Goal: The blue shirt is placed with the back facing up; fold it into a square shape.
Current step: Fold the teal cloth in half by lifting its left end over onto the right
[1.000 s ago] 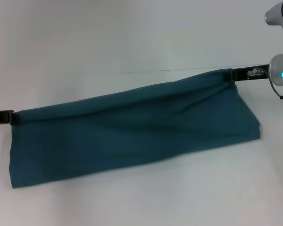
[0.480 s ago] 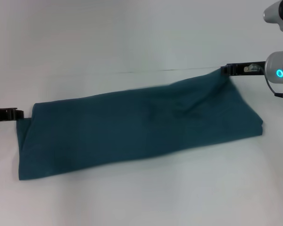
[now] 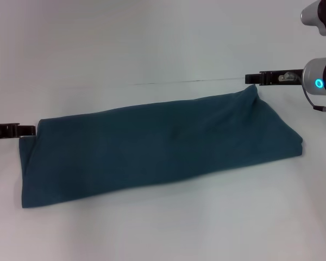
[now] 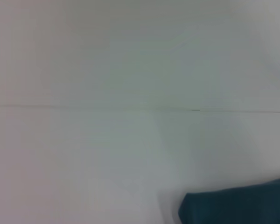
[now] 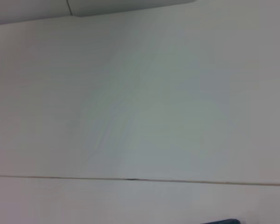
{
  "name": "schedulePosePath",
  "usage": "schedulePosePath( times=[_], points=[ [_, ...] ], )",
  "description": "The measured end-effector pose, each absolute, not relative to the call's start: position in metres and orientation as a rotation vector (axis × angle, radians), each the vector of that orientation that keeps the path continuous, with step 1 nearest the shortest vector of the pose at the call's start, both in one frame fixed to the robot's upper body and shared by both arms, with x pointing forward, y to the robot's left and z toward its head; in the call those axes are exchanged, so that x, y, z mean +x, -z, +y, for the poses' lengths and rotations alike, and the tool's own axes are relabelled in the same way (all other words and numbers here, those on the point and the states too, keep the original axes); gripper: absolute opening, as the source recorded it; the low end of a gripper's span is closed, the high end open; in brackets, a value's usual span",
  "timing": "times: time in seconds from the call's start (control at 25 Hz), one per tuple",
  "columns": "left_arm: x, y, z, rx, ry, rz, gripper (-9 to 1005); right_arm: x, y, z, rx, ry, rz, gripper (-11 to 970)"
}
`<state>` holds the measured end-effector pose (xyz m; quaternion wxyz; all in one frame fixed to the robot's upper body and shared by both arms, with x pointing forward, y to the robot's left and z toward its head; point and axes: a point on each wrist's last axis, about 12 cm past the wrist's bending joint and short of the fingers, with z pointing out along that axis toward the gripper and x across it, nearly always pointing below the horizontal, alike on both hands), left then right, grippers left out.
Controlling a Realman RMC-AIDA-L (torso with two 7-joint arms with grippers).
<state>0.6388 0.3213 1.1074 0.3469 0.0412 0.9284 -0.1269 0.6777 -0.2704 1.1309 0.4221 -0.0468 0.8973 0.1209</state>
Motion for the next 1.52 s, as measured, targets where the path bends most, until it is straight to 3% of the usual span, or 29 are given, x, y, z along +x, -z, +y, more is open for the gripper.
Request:
schedulePosePath(
  times=[0.32, 0.64, 1.12, 1.52],
  points=[
    [0.626, -1.118, 0.328, -0.093, 0.477, 2.56, 853, 0.678, -1.136, -0.263, -0.194, -0.326, 2.271, 804],
    [0.607, -1.126, 0.329, -0.281, 0.587, 2.708, 915, 0.678, -1.14, -0.258, -0.282, -0.295, 2.279, 934],
    [0.593, -1.119, 0.342, -0.492, 0.663, 2.753, 939, 0.675, -1.136, -0.268, -0.297, -0.269, 2.293, 932],
    [0.585, -1.122, 0.337, -0.454, 0.726, 2.835, 939, 0.673, -1.135, -0.268, -0.3, -0.268, 2.298, 930]
  ],
)
